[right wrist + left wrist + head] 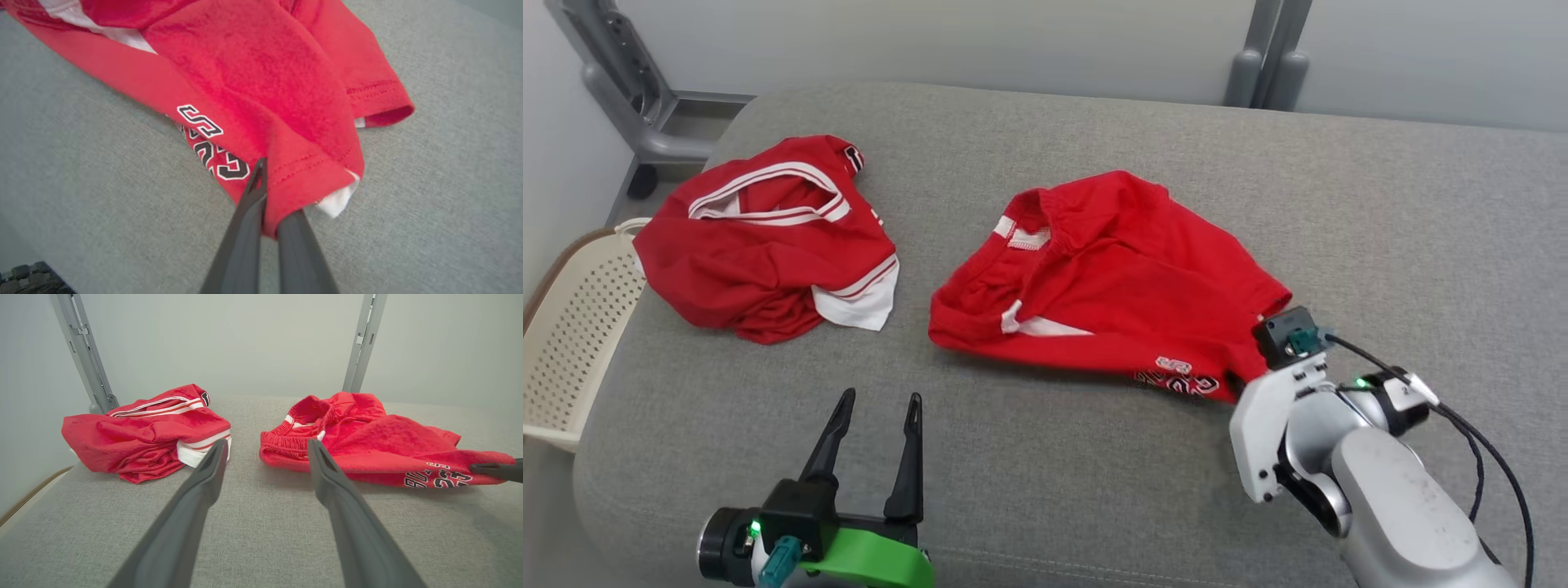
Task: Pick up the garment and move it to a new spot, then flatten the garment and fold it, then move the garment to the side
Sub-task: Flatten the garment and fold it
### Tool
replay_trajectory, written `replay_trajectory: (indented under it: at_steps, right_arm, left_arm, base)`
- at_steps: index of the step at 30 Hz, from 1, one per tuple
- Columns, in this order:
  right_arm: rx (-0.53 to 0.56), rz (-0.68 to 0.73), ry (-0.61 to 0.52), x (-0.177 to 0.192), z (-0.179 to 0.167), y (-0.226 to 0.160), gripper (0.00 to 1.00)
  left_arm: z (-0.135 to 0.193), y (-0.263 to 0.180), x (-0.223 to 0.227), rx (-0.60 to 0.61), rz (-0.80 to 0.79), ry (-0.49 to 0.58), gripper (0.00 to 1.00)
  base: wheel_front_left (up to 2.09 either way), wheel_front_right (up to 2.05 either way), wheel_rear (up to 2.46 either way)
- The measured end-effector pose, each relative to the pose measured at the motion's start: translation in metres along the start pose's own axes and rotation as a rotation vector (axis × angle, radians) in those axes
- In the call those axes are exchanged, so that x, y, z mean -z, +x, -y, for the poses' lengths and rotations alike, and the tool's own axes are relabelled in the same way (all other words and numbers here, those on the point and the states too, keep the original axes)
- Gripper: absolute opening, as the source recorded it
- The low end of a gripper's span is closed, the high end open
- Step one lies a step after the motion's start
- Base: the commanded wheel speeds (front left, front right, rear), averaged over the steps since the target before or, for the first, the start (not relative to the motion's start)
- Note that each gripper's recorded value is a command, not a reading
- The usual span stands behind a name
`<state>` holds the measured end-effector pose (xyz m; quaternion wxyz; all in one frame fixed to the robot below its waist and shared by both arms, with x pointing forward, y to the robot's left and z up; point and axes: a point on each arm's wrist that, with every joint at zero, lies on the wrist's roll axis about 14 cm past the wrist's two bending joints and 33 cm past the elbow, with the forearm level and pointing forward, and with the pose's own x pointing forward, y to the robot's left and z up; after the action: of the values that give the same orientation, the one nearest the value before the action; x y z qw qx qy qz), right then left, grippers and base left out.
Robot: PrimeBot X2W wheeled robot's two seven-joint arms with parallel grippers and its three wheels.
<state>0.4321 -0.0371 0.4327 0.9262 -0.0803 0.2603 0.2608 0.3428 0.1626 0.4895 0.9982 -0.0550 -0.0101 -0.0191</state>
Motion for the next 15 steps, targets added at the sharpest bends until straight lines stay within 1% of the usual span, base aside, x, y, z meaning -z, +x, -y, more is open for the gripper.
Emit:
replay_trajectory:
  at_steps: [3, 5, 6, 13, 15]
  right_arm:
    - [0.037, -0.045, -0.02, 0.02, 0.012, -0.019, 0.0]
    - [0.071, -0.068, -0.053, 0.028, 0.022, -0.031, 0.0]
    - [0.071, -0.068, -0.053, 0.028, 0.022, -0.031, 0.0]
    - [0.165, -0.117, -0.147, 0.047, 0.052, -0.06, 0.0]
    - [0.18, -0.128, -0.151, 0.052, 0.056, -0.064, 0.0]
  left_arm:
    - [0.006, 0.002, 0.001, 0.02, -0.002, -0.003, 1.0]
    - [0.01, 0.004, 0.001, 0.034, -0.002, -0.006, 1.0]
    - [0.01, 0.004, 0.001, 0.034, -0.002, -0.006, 1.0]
    - [0.021, 0.007, 0.003, 0.073, -0.008, -0.011, 1.0]
    - [0.022, 0.007, 0.004, 0.078, -0.013, -0.016, 1.0]
  base:
    - [0.0, 0.0, 0.0]
    - [0.0, 0.0, 0.0]
    - [0.0, 0.0, 0.0]
    - [0.0, 0.0, 0.0]
    - [0.0, 0.0, 0.0]
